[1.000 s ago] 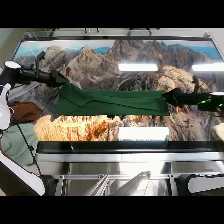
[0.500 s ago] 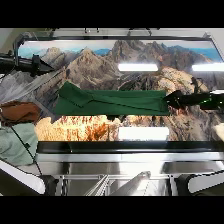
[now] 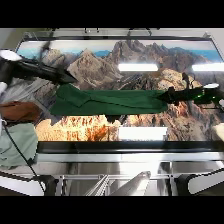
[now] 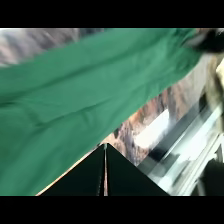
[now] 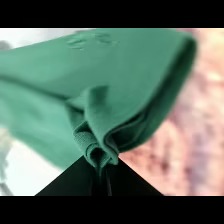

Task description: Fold the shirts.

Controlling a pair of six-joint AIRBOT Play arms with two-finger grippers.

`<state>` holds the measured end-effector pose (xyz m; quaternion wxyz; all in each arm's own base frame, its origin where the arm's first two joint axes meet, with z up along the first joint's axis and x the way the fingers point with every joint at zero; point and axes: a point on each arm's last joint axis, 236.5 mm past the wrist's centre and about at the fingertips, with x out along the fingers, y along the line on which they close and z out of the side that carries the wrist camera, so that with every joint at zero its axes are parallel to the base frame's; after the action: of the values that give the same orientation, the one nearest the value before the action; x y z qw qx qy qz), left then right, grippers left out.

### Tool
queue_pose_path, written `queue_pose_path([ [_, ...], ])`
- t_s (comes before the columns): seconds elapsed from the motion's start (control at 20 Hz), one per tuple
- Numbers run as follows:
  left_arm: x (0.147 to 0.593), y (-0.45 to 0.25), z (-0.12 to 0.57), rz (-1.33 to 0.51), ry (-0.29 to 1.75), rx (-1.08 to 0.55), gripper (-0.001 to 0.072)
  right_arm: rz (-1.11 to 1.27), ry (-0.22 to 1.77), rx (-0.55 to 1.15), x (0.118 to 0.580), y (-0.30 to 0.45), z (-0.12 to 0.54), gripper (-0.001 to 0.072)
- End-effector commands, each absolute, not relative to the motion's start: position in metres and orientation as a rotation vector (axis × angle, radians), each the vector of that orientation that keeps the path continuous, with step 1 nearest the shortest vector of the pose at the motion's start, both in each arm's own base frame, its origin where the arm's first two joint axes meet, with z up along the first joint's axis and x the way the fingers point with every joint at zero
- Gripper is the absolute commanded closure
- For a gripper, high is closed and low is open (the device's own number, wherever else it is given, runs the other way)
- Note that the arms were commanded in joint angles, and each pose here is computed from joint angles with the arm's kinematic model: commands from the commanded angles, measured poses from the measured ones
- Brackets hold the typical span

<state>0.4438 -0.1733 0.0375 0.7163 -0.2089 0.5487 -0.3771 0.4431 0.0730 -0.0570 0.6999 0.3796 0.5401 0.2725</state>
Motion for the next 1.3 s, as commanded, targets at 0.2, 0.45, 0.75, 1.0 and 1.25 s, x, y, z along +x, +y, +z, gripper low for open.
queue_pose_path([
  [0.2, 0.418, -0.324, -0.082, -0.839, 1.276, -0.263, 0.0701, 0.956, 0.965, 0.933, 0.432, 0.123, 0.106, 0.0695],
  [0.45, 0.404, -0.379, -0.111, -0.929, 1.413, -0.255, 0.0702, 1.116, 0.882, 0.860, 0.404, 0.181, 0.169, 0.0695],
  [0.75, 0.423, -0.332, 0.020, -1.098, 1.359, -0.234, 0.0702, 1.053, 0.871, 0.776, 0.414, 0.241, 0.155, 0.0695],
  [1.0, 0.459, -0.202, 0.157, -0.925, 1.088, -0.300, 0.0701, 0.910, 0.772, 0.685, 0.444, 0.332, 0.121, 0.0695],
  [1.25, 0.442, -0.116, 0.185, -0.757, 1.023, -0.380, 0.0701, 1.029, 0.813, 0.520, 0.433, 0.468, 0.054, 0.0604],
])
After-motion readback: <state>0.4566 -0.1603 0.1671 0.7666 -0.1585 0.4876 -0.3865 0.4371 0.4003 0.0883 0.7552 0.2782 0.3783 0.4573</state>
